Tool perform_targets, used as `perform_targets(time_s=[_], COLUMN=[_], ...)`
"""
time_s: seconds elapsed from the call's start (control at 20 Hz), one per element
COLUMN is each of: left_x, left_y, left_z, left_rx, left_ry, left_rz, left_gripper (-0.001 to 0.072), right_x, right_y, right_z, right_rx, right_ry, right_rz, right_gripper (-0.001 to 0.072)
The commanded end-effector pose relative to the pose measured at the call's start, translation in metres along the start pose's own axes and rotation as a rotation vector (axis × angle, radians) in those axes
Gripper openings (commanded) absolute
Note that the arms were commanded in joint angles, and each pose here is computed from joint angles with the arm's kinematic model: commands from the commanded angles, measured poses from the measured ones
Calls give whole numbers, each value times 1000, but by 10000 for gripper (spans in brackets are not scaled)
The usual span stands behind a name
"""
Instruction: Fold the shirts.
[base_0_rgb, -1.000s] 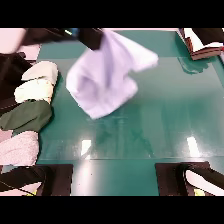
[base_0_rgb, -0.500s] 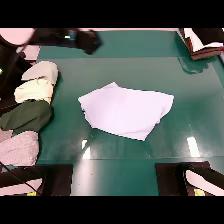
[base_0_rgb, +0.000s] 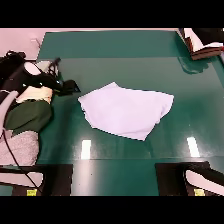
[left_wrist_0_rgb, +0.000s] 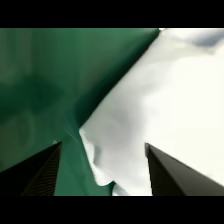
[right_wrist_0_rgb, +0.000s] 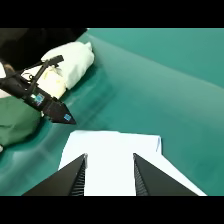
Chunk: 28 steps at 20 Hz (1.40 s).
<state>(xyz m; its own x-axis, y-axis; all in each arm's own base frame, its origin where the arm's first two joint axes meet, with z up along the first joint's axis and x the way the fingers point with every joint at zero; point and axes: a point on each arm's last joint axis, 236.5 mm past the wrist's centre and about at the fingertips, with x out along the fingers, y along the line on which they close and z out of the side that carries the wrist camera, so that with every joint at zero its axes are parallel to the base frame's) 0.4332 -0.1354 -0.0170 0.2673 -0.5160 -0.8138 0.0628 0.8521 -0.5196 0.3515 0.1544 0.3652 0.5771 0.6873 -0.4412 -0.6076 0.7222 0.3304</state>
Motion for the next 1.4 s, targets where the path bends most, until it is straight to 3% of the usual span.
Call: perform_targets(time_s=[0.0, 0.1, 0.2, 0.25, 0.4, 0.45, 0.5, 0.55, 0.7, 0.8, 0.95, 1.15, 1.2, 1.25, 1.35], left_x=[44, 50, 46, 41, 23, 16, 10, 6, 3, 3, 3, 3, 3, 3, -2], left_y=[-9, -13, -14, -17, -31, -36, -41, -44, -48, -48, -48, -48, -48, -49, -53], left_z=[-23, -15, -4, 3, 23, 31, 36, 39, 38, 37, 40, 38, 37, 35, 35], left_rx=[-56, -41, -35, -20, 42, 56, 68, 77, 85, 85, 78, 76, 76, 77, 86], left_ry=[74, 34, 0, -17, -61, -82, -99, -108, -100, -97, -109, -101, -97, -90, -93], left_rz=[-117, -102, -100, -101, -106, -109, -112, -115, -122, -122, -121, -123, -124, -126, -130], left_gripper=[610, 593, 100, 25, 24, 24, 24, 24, 24, 24, 24, 24, 24, 24, 23], right_x=[13, 19, 20, 18, 8, 2, -2, -4, 14, 42, 85, 124, 129, 132, 137], right_y=[-11, -33, -71, -89, -146, -167, -184, -195, -212, -216, -217, -226, -228, -228, -223], right_z=[-27, -52, -93, -119, -207, -243, -278, -312, -392, -408, -404, -395, -395, -393, -379], right_rx=[53, 98, 149, 191, 436, 549, 655, 764, 1069, 1165, 1200, 1089, 1057, 1009, 920], right_ry=[128, 219, 324, 379, 470, 486, 498, 511, 463, 386, 325, 376, 395, 412, 434], right_rz=[19, -41, -175, -230, -333, -367, -395, -409, -380, -305, -212, -266, -290, -299, -288], right_gripper=[349, 349, 349, 349, 351, 432, 608, 618, 553, 552, 512, 480, 434, 270, 17])
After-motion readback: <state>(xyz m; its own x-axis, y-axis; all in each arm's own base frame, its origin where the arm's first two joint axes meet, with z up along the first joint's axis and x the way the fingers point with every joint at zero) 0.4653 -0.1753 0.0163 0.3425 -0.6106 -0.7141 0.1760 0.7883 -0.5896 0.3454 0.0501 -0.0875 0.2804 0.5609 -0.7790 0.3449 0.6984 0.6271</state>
